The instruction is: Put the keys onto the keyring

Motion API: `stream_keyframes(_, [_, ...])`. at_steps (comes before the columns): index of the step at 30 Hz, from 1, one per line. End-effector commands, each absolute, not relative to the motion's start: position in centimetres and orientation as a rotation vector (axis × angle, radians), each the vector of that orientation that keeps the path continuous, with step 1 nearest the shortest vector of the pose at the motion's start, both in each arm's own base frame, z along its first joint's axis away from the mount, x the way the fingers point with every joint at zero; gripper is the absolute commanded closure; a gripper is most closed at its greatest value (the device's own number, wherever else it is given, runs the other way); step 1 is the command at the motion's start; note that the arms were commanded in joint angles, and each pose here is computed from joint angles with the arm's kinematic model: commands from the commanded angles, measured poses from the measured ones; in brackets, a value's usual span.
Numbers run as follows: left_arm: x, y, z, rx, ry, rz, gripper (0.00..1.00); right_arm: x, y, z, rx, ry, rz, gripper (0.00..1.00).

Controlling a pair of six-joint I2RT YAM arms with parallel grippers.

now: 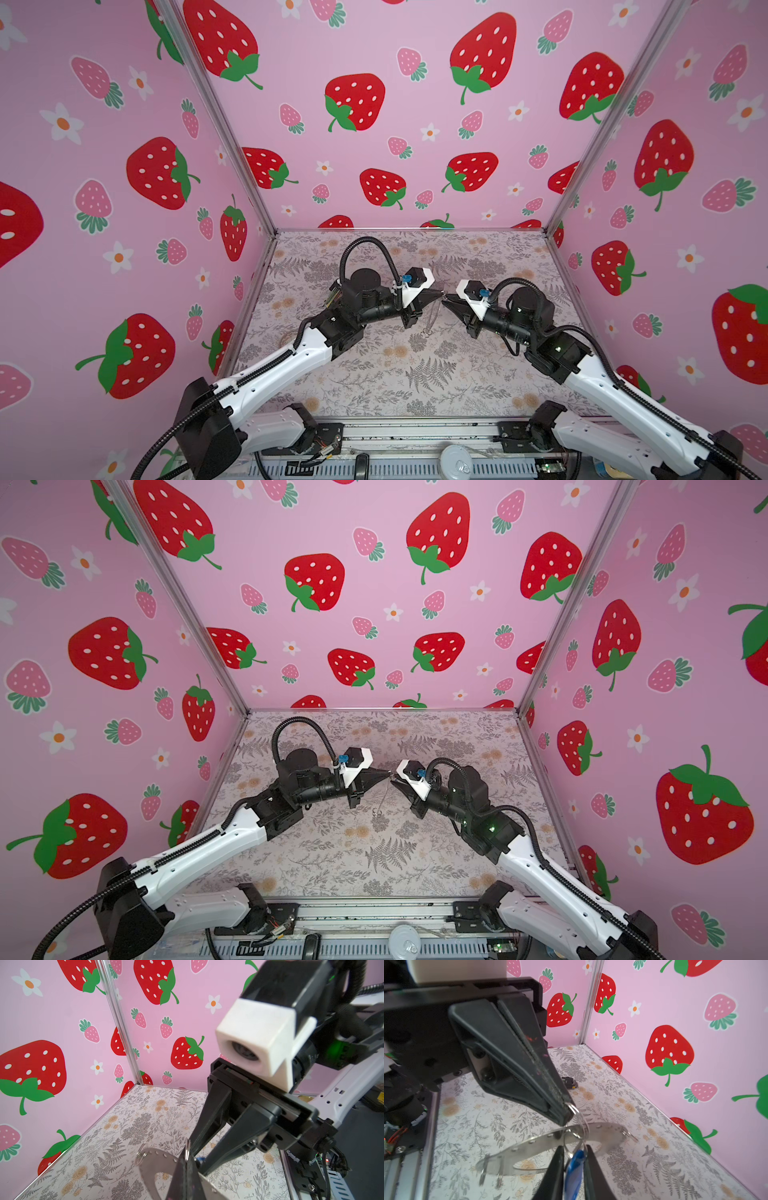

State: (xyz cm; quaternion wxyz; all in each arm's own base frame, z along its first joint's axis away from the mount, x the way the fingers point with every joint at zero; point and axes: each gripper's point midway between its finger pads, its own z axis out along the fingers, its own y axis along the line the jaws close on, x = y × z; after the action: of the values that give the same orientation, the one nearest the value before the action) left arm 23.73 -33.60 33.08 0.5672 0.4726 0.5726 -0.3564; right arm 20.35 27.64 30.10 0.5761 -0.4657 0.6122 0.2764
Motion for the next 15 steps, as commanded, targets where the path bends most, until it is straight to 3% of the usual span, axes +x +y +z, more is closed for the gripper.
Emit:
stream_keyframes(1, [23.2,-33.8,34.9,1.095,1.272,-0.862,1.0,20.4,27.7,30.5,-1.084,1.418,0.636,0.87])
stream_keyframes(9, [22.9,-33.8,35.2,1.086,1.253,-0.888,1.0,19.8,28.1,30.2,-1.125,1.391,0.659,1.0])
stream_keyframes(15, [22.6,-34.1,34.9,1.097,1.234,-0.91,1.0,18.5,28.8,30.5,-1.18,1.337,0.728,1.0])
